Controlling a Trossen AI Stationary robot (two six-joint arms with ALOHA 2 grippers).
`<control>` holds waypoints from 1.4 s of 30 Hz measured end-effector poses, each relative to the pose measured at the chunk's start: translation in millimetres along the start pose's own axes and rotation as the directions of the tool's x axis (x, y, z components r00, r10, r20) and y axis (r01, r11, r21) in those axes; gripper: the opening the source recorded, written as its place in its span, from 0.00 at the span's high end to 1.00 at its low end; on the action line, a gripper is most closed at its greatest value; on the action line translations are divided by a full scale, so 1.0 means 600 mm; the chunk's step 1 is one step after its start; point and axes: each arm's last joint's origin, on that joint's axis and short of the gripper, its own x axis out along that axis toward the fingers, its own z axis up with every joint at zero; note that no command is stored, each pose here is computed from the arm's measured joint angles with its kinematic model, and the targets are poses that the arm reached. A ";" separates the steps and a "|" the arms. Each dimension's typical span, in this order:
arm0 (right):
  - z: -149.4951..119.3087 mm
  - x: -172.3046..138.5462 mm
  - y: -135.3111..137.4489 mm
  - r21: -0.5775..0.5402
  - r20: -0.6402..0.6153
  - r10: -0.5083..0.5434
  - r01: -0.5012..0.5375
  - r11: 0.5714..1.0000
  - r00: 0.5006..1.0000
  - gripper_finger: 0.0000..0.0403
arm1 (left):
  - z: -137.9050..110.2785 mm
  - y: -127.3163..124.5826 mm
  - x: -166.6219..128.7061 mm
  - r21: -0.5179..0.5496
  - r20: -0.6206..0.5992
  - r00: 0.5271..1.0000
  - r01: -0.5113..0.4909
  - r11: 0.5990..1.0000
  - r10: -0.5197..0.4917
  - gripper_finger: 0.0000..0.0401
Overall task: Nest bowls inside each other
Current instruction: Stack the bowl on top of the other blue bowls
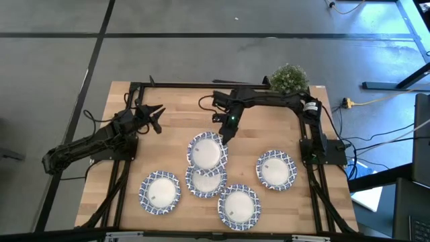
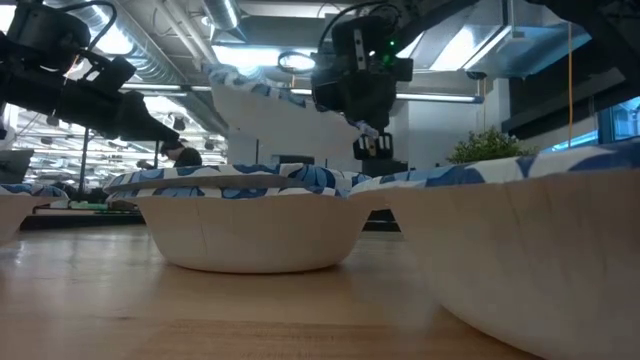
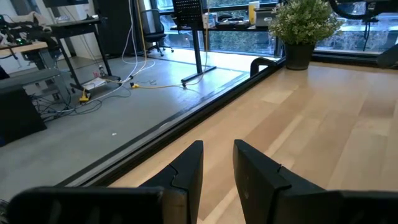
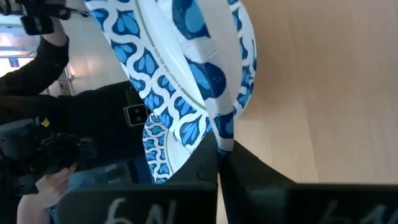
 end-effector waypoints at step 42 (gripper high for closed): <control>0.006 0.153 0.022 -0.024 -0.117 0.014 -0.017 1.000 0.993 1.00 | 0.000 0.000 0.000 -0.001 0.000 1.000 0.000 1.000 0.000 0.79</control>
